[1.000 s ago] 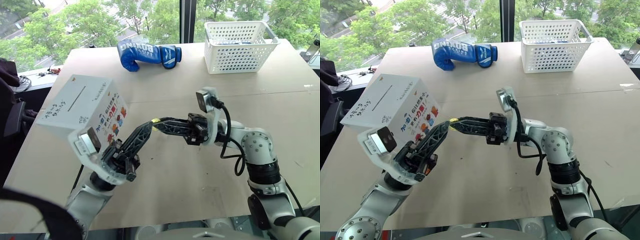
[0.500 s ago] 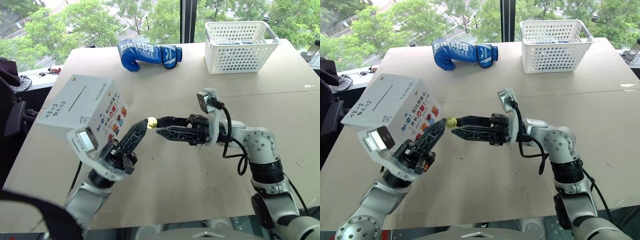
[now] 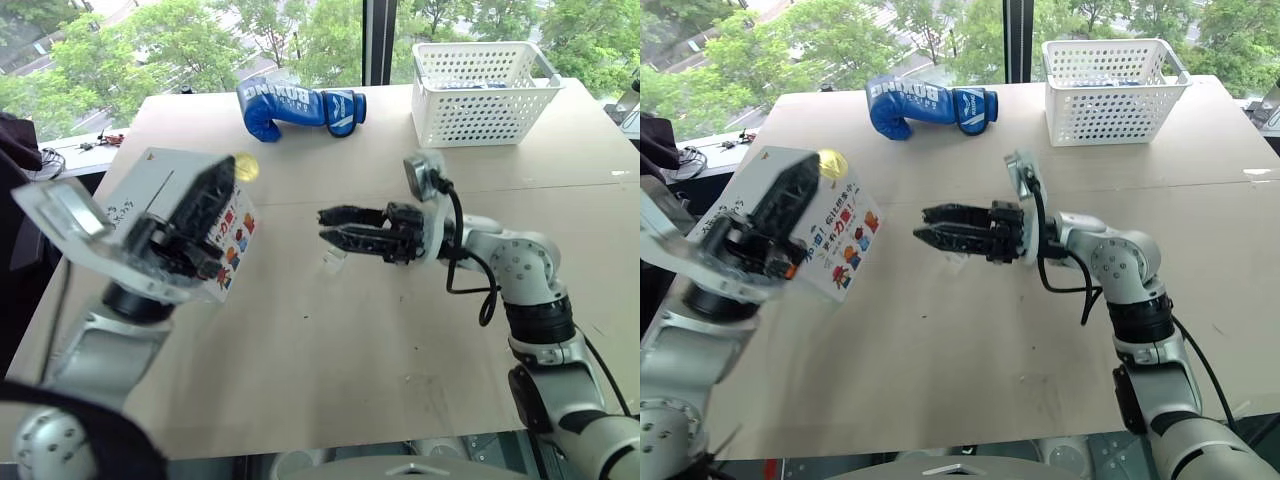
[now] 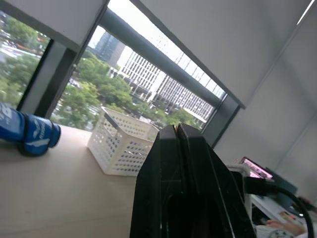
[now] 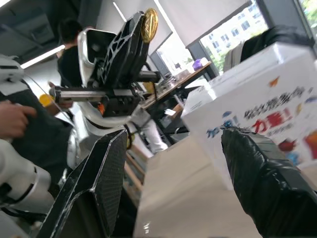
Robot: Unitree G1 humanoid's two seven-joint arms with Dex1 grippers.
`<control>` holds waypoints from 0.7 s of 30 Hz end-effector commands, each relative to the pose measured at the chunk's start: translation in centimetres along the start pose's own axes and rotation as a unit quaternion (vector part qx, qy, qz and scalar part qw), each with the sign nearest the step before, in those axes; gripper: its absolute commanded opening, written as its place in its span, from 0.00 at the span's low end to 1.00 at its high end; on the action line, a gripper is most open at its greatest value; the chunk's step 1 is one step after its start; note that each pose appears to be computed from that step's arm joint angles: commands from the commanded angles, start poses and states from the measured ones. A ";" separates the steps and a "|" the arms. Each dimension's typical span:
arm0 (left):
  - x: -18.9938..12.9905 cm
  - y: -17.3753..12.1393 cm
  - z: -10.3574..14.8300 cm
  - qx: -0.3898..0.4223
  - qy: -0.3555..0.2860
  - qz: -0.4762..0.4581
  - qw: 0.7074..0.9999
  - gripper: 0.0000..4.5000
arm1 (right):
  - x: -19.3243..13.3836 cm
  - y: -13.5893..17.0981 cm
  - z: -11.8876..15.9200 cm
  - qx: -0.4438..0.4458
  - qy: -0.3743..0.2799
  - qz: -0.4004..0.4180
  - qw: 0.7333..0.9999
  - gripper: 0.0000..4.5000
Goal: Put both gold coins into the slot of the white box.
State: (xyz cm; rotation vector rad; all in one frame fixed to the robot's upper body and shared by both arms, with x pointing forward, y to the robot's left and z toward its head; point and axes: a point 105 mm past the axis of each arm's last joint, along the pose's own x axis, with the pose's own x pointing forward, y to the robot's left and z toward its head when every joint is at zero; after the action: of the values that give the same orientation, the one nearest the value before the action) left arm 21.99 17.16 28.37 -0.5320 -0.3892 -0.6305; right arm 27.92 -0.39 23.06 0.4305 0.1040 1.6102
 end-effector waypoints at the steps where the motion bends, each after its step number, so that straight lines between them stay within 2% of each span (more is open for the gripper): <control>1: 0.1 -0.2 2.9 0.083 -0.012 0.024 0.996 0.00 | 0.4 -0.1 2.5 -0.069 -0.002 -0.003 0.998 0.72; 4: -0.3 0.5 3.9 0.123 0.004 0.048 0.991 0.00 | 0.6 -0.5 3.7 -0.111 -0.001 -0.015 0.994 0.72; 10: -2.3 3.9 5.8 0.188 0.021 0.114 0.975 0.00 | 1.4 0.1 5.1 -0.202 -0.002 0.004 0.979 0.72; 21: -3.9 10.0 5.8 0.267 0.112 0.188 0.939 0.00 | 2.0 0.6 5.1 -0.236 -0.001 0.015 0.972 0.72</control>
State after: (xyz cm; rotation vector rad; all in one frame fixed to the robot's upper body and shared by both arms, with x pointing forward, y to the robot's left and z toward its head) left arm 24.31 28.45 27.32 -0.0462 -0.2217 -0.2051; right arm 29.88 0.45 27.06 0.0983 -0.2094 1.5756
